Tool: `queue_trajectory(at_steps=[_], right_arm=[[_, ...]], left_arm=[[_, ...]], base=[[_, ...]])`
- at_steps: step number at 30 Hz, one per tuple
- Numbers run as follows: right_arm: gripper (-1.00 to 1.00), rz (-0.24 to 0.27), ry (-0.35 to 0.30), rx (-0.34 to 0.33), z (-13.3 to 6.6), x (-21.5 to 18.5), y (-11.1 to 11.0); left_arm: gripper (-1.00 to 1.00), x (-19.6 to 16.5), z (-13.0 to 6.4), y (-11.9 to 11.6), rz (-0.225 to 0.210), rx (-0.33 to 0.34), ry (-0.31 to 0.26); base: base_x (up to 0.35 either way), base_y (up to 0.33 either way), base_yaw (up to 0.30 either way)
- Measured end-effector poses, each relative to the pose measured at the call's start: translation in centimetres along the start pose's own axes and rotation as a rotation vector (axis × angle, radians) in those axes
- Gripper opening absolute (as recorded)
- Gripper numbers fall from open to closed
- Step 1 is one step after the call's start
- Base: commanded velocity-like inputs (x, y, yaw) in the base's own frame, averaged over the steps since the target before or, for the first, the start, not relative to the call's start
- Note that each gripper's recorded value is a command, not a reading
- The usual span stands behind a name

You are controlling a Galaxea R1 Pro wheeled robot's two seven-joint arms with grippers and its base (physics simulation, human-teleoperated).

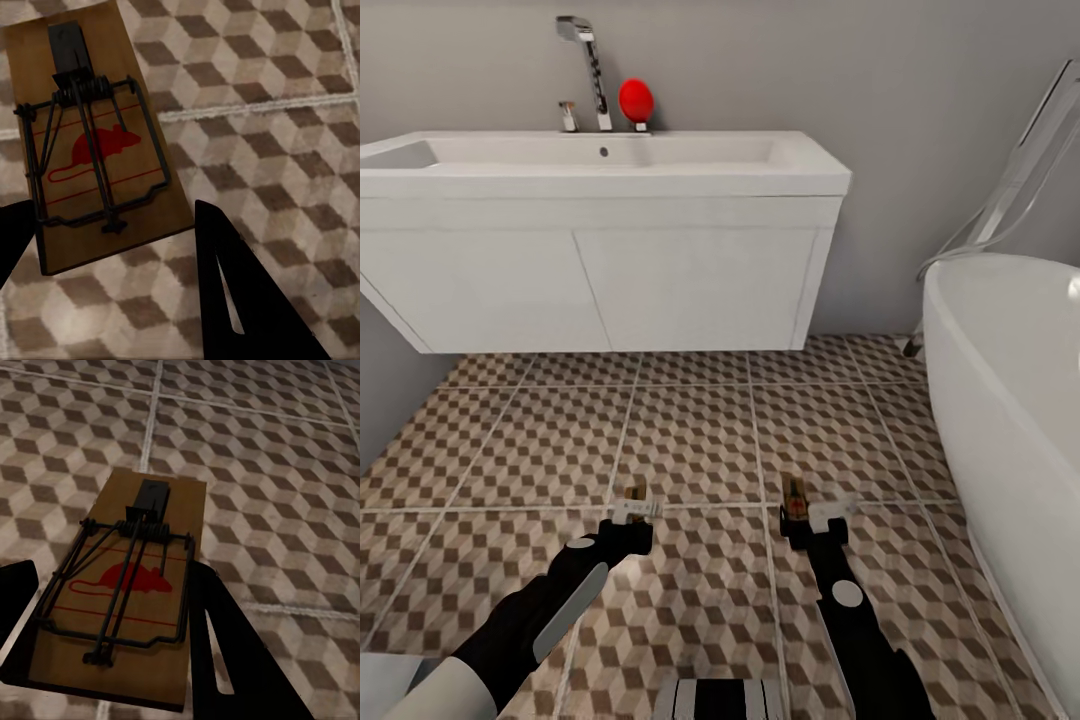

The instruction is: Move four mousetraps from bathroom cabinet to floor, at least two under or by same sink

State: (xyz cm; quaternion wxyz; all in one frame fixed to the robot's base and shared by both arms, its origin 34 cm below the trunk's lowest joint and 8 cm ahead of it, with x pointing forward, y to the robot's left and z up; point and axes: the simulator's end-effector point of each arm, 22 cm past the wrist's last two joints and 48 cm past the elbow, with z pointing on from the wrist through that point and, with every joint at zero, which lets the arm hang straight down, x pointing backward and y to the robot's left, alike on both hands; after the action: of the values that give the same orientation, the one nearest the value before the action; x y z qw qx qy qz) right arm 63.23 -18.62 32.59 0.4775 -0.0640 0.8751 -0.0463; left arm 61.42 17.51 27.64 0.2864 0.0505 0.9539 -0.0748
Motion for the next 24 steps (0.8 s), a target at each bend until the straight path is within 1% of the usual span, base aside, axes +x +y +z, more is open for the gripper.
queue_trajectory(at_steps=[24], right_arm=[[-1.00, -0.002, 0.134, -0.021, 1.6, 7.8, 1.3]], left_arm=[[-1.00, 7.0, 4.0, 0.2, -0.024, 0.008, 0.134]], base=[[0.000, 0.000, 0.000]])
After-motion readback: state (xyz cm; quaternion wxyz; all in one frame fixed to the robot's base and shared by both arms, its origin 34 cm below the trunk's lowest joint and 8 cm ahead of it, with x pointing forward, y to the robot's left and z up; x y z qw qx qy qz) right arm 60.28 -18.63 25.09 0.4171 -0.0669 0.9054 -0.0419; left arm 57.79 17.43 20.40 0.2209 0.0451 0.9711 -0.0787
